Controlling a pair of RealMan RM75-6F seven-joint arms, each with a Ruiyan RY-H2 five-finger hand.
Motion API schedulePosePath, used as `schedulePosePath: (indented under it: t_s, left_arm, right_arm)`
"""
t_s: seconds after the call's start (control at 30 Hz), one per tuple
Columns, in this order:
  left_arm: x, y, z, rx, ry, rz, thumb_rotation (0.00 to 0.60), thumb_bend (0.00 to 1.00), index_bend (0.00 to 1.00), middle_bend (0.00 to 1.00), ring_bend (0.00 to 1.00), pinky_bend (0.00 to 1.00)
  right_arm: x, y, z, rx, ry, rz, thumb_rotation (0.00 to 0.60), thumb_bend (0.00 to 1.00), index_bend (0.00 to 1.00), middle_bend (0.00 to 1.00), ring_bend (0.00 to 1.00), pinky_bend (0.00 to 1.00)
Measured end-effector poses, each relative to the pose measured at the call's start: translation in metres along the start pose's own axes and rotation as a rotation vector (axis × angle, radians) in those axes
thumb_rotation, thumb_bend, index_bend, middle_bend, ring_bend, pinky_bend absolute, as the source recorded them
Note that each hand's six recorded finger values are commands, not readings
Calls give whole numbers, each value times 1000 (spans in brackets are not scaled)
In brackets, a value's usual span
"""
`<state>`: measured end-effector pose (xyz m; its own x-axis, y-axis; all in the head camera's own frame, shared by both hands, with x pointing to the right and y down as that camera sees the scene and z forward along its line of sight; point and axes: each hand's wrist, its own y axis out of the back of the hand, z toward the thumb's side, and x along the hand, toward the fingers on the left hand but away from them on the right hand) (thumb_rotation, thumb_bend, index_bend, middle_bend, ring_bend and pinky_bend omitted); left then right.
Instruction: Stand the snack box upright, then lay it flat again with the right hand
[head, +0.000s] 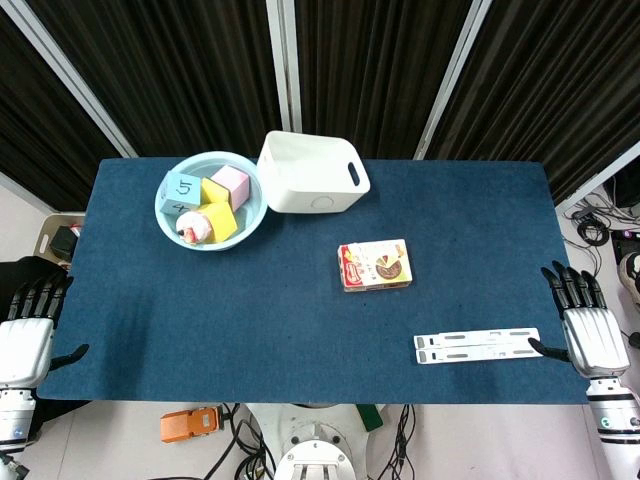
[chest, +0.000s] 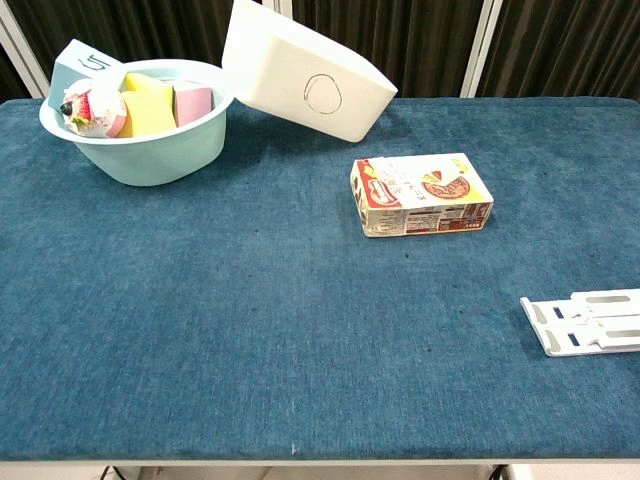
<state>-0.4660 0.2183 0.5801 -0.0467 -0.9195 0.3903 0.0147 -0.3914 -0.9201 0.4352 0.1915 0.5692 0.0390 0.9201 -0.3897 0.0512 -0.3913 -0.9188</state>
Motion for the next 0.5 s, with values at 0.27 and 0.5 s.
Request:
schedulePosePath:
  t_s: [0.27,0.5]
  left_arm:
    - [2,1,0,1,0,-2,600,0,0,0,0,0]
    - [3,6,2,0,-10,22,600,0,0,0,0,0]
  right_arm:
    - [-11,-1,16,8,54,27,600,126,0,0,0,0]
    - [-49,-1,73,29,199,121,600,125,0,0,0,0]
